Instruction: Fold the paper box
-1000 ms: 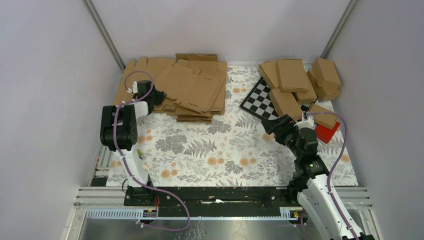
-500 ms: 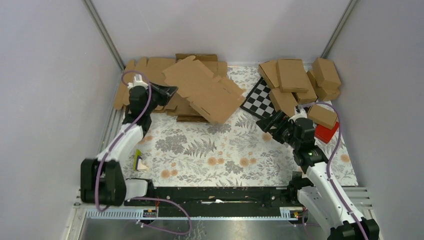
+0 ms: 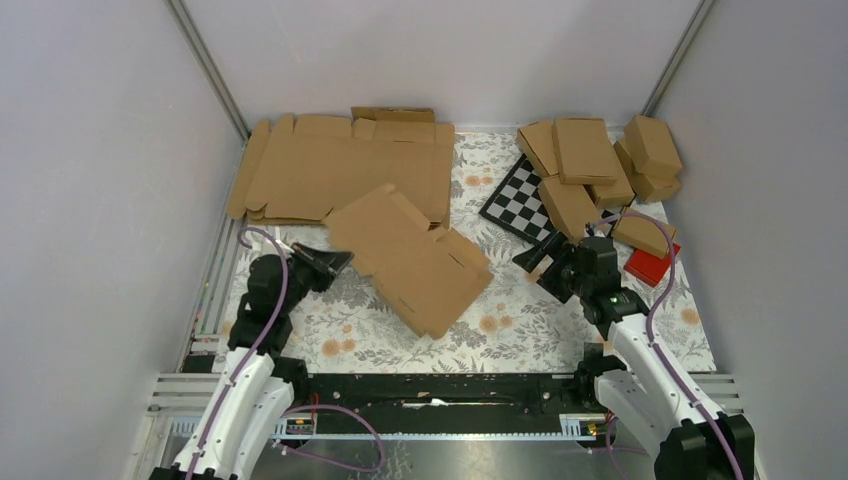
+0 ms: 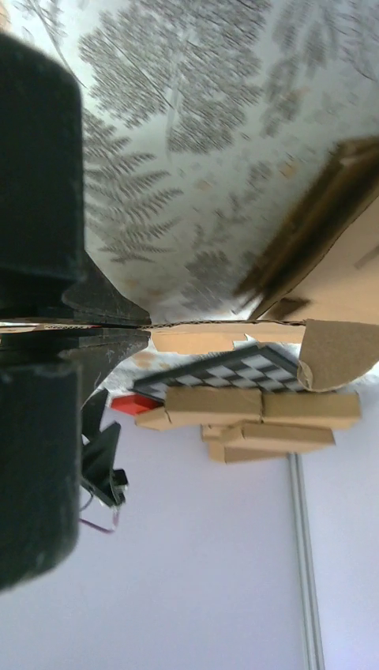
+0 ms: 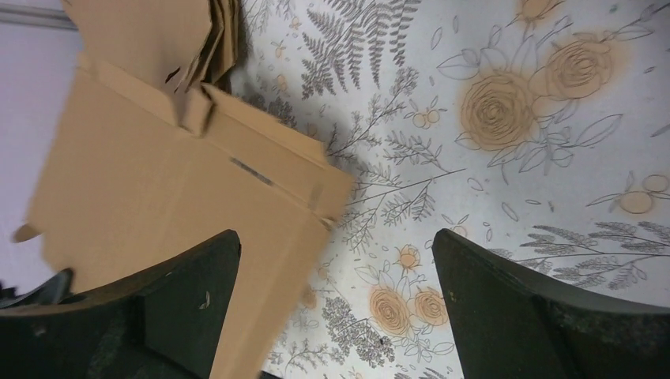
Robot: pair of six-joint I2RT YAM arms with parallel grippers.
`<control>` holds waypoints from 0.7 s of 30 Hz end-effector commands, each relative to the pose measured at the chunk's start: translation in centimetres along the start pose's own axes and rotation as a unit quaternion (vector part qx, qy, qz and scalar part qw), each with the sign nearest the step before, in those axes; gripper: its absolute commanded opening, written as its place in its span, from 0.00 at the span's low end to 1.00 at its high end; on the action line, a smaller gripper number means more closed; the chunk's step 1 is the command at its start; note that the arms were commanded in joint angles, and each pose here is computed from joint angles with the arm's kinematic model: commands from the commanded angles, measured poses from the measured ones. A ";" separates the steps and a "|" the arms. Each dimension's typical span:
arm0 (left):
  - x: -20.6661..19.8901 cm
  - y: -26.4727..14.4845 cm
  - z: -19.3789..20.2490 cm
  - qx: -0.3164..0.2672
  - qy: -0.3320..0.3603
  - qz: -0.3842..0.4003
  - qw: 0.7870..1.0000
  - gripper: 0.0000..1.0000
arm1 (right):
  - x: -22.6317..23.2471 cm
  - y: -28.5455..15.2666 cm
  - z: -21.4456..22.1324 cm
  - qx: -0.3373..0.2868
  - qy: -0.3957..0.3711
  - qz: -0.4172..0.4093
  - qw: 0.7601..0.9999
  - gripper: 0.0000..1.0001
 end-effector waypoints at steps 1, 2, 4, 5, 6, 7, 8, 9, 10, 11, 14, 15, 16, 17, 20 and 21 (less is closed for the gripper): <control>1.6 -0.3 1.5 0.014 -0.006 -0.026 1.000 0.00 | 1.6 -0.2 1.8 0.058 0.012 -0.087 0.994 0.99; 1.7 -0.3 1.7 0.015 -0.005 -0.028 0.999 0.00 | 1.9 -0.2 2.5 0.081 0.011 -0.122 0.989 0.99; 1.9 -0.1 1.8 0.019 -0.006 -0.031 0.999 0.00 | 2.4 -0.2 3.5 0.119 0.010 -0.173 0.978 0.99; 1.9 0.0 1.8 0.022 -0.003 -0.033 0.999 0.00 | 2.3 0.0 3.9 0.132 0.018 -0.179 0.975 0.99; 2.0 0.1 1.9 0.026 -0.001 -0.036 0.999 0.00 | 2.0 0.3 4.0 0.137 0.030 -0.170 0.975 0.99; 2.0 0.3 1.9 0.027 0.002 -0.038 0.999 0.00 | 1.9 0.5 4.0 0.139 0.037 -0.163 0.976 0.99; 2.1 0.3 1.9 0.028 0.004 -0.041 0.999 0.00 | 1.5 0.7 4.0 0.140 0.048 -0.147 0.978 0.99; 2.2 0.4 1.9 0.028 0.005 -0.045 0.999 0.00 | 1.1 0.8 4.0 0.137 0.058 -0.129 0.980 0.99; 2.4 0.5 2.0 0.027 0.004 -0.049 0.998 0.00 | 0.7 0.9 4.0 0.131 0.069 -0.113 0.982 0.99; 2.5 0.6 2.1 0.026 0.003 -0.050 0.998 0.00 | 0.5 0.9 4.1 0.127 0.077 -0.105 0.983 0.99; 2.5 0.9 2.5 0.021 -0.008 -0.039 0.999 0.00 | 0.5 1.1 5.0 0.109 0.073 -0.076 0.988 0.99; 2.4 1.0 2.7 0.021 -0.012 -0.034 0.999 0.00 | 0.6 1.2 5.6 0.108 0.065 -0.062 0.990 0.99; 2.4 1.2 2.9 0.022 -0.015 -0.031 0.999 0.00 | 0.8 1.3 6.4 0.114 0.060 -0.050 0.990 0.99; 2.4 1.4 3.0 0.022 -0.016 -0.031 0.999 0.00 | 0.8 1.5 7.3 0.124 0.065 -0.037 0.989 0.99; 1.9 1.8 3.1 0.020 -0.004 -0.033 0.999 0.00 | 0.3 2.0 8.7 0.139 0.092 -0.016 0.986 0.99; 1.7 1.8 3.1 0.018 0.004 -0.032 0.999 0.00 | 0.2 2.1 8.9 0.138 0.097 -0.013 0.986 0.99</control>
Point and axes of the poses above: each gripper's point midway between its finger pads, its own y axis out along the fingers, its own x axis along the line the jaws close on, z = x × y, the point moved 5 cm from there along -y, back along the fingers, and after that the axes turned 12 degrees about y, right-handed, at the moved point
